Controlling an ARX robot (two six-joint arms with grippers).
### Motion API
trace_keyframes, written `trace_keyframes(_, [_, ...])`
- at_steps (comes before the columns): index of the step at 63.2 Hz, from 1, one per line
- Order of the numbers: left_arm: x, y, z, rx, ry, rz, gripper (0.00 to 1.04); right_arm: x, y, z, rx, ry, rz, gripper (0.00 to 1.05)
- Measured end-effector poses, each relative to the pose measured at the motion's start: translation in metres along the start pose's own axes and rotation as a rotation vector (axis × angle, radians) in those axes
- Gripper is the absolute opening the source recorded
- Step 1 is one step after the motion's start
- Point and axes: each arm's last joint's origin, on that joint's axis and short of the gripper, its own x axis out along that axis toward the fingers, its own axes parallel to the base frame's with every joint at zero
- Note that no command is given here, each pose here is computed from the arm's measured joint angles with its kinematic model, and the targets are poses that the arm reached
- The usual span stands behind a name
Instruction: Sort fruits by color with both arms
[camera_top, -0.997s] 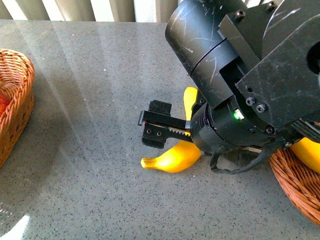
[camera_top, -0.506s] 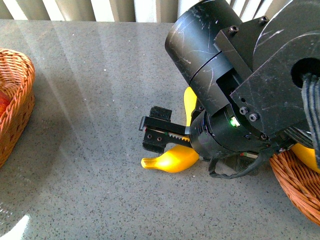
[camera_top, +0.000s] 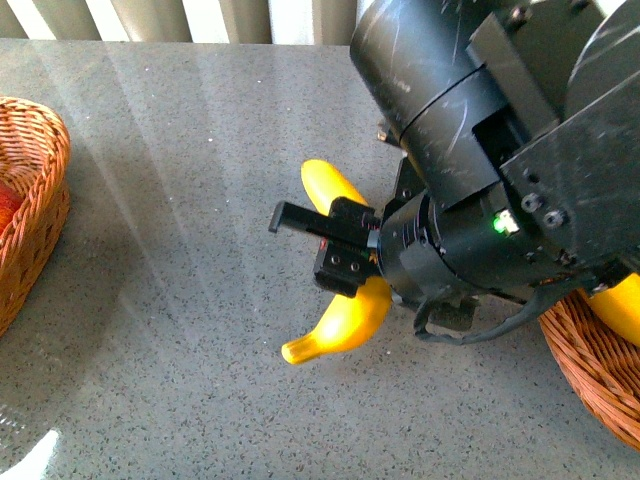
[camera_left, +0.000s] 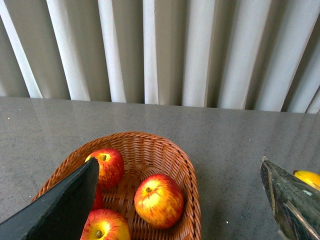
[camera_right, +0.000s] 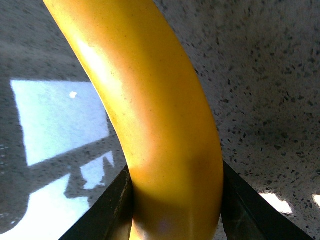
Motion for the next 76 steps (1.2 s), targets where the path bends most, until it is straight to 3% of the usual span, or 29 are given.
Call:
trace_keyframes(12, [0.0,0.0,0.0,0.0,0.0,0.0,0.96,-0.032,0.004,0.014,0.0,-0.107,0.07,0.37])
trace_keyframes(23, [0.0,0.0,0.0,0.0,0.0,0.0,0.96,-0.064,-0.012,0.029,0.028,-0.213,0.078,0.37])
trace_keyframes(41, [0.0,0.0,0.0,0.0,0.0,0.0,0.96,-0.097,-0.071,0.053,0.129,-0.329,-0.005,0.37])
trace_keyframes(60, [0.0,0.0,0.0,0.0,0.0,0.0,0.96,-0.098,-0.138,0.051,0.153,-0.259,-0.107,0.37])
trace_keyframes(76, [0.0,0.0,0.0,0.0,0.0,0.0,0.96,-0.108,-0.167,0.049,0.138,-0.209,-0.09,0.37])
